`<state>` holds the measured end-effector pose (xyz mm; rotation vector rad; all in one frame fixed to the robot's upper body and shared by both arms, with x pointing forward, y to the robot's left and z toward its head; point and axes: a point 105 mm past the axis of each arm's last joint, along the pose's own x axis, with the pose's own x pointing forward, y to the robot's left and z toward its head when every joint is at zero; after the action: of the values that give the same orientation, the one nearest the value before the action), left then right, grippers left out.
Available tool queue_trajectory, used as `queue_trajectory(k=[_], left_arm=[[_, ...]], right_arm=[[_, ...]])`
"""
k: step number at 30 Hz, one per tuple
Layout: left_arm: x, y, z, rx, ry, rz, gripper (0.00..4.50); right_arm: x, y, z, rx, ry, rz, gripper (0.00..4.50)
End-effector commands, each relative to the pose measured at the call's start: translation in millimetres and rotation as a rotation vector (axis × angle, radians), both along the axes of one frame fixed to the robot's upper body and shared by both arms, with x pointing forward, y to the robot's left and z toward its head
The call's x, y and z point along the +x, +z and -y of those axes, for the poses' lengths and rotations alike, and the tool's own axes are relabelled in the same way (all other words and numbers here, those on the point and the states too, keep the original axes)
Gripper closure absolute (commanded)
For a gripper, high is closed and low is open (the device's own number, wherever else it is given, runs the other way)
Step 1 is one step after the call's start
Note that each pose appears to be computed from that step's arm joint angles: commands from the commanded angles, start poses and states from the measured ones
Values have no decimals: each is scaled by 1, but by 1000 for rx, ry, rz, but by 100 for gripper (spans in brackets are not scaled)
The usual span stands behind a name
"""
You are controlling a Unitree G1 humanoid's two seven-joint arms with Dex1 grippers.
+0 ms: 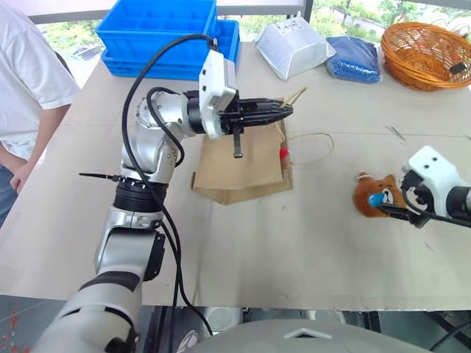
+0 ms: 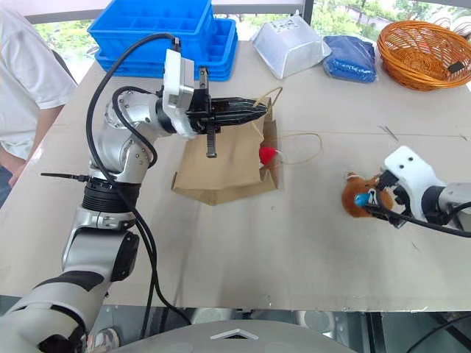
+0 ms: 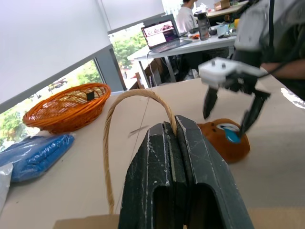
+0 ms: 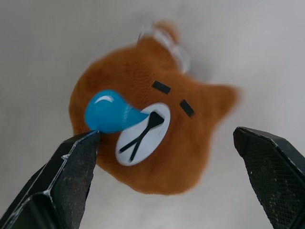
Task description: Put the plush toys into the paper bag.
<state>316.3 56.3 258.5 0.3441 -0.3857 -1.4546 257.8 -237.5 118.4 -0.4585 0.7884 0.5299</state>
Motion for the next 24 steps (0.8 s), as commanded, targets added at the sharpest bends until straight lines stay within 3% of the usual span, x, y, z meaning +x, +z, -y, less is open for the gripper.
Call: queue_trajectory(k=[1,3,7,11,15,17,19,24], left_arm=[[-10,9,2,-31,-6,26,450],[-12,7,2,-38,4,13,450],[-12,7,-1,-65,29,-22,450],[-12,8,-4,-92,57,-50,450],[-13,10,-6,-108,63,-68,450],[-14,11,-8,-117,70,-77,450],[-14,13,-9,-124,76,-82,450],[-18,18,-6,-134,77,-79,450]], right_arm=[[15,-8,9,-53,-21,42,54],[18,-10,7,-34,-11,47,100],[17,-8,4,-9,18,58,269],[10,31,-13,248,58,133,438],[6,79,-41,504,162,254,445],[15,97,-57,553,198,336,445],[25,98,-73,517,219,367,445],[51,68,-119,352,315,344,445]])
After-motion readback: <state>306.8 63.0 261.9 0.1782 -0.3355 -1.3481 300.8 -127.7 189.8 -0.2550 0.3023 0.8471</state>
